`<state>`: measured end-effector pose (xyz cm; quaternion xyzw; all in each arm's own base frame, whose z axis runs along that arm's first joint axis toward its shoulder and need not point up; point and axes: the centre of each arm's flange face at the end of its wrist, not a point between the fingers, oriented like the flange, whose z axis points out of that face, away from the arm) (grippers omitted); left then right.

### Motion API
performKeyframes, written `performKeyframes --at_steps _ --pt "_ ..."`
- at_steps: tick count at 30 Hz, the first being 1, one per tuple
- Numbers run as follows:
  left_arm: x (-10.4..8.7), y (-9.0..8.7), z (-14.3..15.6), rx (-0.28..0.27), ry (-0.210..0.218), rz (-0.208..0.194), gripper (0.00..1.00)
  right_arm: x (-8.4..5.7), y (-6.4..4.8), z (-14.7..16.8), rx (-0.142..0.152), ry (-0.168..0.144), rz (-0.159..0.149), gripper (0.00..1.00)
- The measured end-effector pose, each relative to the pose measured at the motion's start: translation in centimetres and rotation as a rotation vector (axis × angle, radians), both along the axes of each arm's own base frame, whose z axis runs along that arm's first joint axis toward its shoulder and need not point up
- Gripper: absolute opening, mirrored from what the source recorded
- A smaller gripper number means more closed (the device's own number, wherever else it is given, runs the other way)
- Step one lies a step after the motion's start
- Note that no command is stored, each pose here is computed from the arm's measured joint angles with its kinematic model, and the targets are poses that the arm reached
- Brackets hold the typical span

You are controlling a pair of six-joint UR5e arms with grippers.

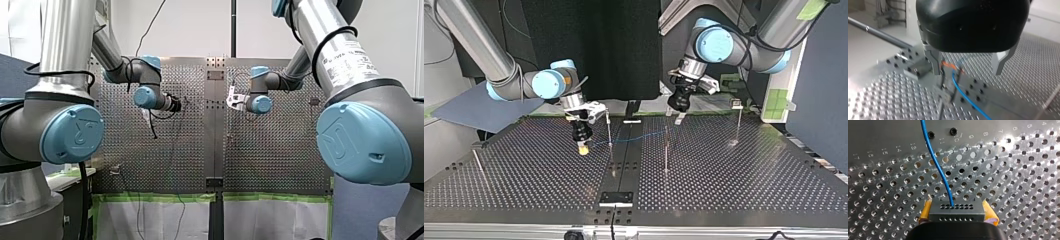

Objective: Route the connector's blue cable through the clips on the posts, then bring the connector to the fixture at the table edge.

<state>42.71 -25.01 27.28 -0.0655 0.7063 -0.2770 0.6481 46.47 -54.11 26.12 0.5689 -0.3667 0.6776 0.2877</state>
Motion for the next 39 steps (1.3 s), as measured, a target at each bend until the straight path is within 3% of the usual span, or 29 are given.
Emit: performKeyframes --at_steps 4,8,20,33,39 --pt "-0.4 -0.2 1.3 -0.004 -0.031 -0.018 1.0 0.0 0.0 0.0 0.0 0.0 0.001 0.0" --pt "-0.6 -0.2 1.9 0.019 -0.053 -0.002 1.0 0.0 0.0 0.0 0.0 0.0 0.001 0.0" --pt "-1.4 -0.2 1.6 0.12 -0.039 0.061 1.0 0.2 0.2 0.0 0.003 0.001 0.004 0.0" --pt "-1.3 -1.8 2.9 0.207 -0.114 0.038 1.0 0.3 0.3 0.0 0.003 0.002 0.007 0.0" --pt "-1.1 -1.8 2.9 0.257 -0.121 0.061 1.0 0.4 0.4 -0.1 0.004 0.002 0.007 0.0"
